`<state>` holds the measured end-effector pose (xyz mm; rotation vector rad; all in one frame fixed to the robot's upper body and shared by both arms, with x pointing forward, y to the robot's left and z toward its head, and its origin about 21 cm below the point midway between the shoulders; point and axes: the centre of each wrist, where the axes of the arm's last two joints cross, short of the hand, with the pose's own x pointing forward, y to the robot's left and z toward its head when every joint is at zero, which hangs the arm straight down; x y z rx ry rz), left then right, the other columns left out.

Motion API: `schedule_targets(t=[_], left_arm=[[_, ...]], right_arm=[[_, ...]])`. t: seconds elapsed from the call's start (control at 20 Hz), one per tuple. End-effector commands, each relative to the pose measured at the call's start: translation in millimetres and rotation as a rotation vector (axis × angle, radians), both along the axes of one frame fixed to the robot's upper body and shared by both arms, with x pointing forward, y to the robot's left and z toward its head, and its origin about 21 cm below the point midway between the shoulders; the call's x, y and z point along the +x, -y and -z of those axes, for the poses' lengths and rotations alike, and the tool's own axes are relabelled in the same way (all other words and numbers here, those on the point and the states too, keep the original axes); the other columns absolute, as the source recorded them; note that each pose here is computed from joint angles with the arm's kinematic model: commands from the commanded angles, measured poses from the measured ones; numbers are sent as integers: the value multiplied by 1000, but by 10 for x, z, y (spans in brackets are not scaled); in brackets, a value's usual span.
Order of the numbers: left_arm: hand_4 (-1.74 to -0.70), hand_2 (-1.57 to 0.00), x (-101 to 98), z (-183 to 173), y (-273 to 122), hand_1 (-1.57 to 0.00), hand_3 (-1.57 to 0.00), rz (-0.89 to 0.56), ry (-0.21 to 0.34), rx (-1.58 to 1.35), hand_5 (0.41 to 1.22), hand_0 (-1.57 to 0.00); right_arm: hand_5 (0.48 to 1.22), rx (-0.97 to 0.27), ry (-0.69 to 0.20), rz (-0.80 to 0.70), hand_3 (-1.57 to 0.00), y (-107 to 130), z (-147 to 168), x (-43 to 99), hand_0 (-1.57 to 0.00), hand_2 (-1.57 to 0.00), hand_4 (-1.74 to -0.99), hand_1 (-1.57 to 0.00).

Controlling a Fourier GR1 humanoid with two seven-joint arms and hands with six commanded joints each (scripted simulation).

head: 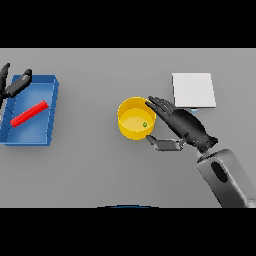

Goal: Pick up the red beaker and tilt it to pour out 1 green nut into yellow bowl. Pick up the yellow bowl and place it on the metallic measuring scale.

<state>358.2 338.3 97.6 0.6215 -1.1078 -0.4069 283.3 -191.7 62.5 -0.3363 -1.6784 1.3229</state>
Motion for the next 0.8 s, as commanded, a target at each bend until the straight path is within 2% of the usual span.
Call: schedule_targets(t=[0.0,0.15,0.3,0.65,0.75], left_arm=[[-716,-3,-5,21,-11,-3,-2,4,-1,5,667,-4],[-712,-1,5,25,32,-1,-1,10,-4,-2,676,-1],[-716,0,-44,5,-10,0,0,10,2,-10,682,0],[-724,1,-57,8,-67,1,1,10,10,-28,686,1],[-724,1,-65,28,-40,1,1,17,4,-36,687,1]], right_arm=[[703,-72,18,-52,1,-24,-7,42,1,1,-1233,1],[705,-253,45,-177,1,-129,-62,180,1,1,-1223,1],[704,-376,43,-267,1,-210,-76,308,1,1,-1211,1],[702,-594,-1,-366,1,-516,0,529,1,1,-1226,1],[705,-630,-15,-380,1,-538,25,580,1,1,-1239,1]])
